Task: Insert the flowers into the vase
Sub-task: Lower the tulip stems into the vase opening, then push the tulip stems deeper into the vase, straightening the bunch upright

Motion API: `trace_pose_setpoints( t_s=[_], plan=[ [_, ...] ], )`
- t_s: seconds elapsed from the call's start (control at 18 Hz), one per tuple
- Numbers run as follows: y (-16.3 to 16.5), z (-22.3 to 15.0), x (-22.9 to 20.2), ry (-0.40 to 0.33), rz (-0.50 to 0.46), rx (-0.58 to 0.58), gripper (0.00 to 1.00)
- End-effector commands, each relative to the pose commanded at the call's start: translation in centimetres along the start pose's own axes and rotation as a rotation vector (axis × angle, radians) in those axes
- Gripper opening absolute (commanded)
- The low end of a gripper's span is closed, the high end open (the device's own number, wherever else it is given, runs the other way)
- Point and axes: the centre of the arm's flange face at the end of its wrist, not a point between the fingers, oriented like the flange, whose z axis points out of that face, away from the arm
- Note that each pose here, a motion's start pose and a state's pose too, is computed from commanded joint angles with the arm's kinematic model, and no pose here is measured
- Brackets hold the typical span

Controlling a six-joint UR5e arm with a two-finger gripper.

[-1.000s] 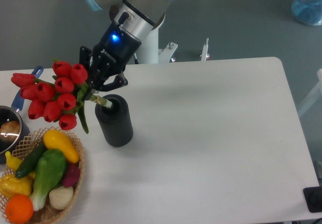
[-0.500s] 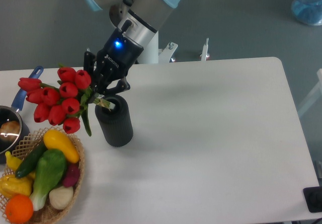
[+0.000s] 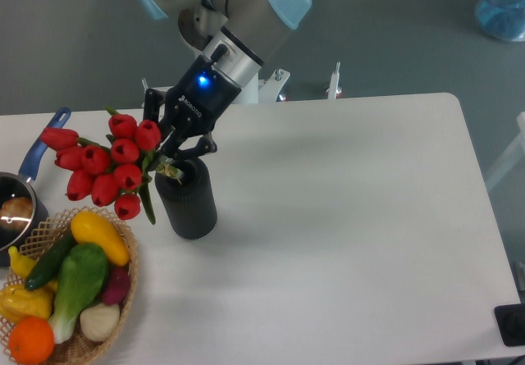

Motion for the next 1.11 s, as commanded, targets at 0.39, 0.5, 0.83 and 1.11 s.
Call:
trace_pose_setpoints(
  t_s=[0.39, 0.5, 0.83, 1.11],
  plan=[
    [1.9, 0.5, 0.1, 0.010, -0.014, -0.009, 0.00],
    [2.6, 0.5, -0.2, 0.010, -0.025, -0.011, 0.00],
    [3.0, 0.3, -0.6, 0.005, -0.029, -0.011, 0.00],
    [4.1, 1.1, -1.4, 0.020, -0.007, -0.017, 0.00]
  ],
)
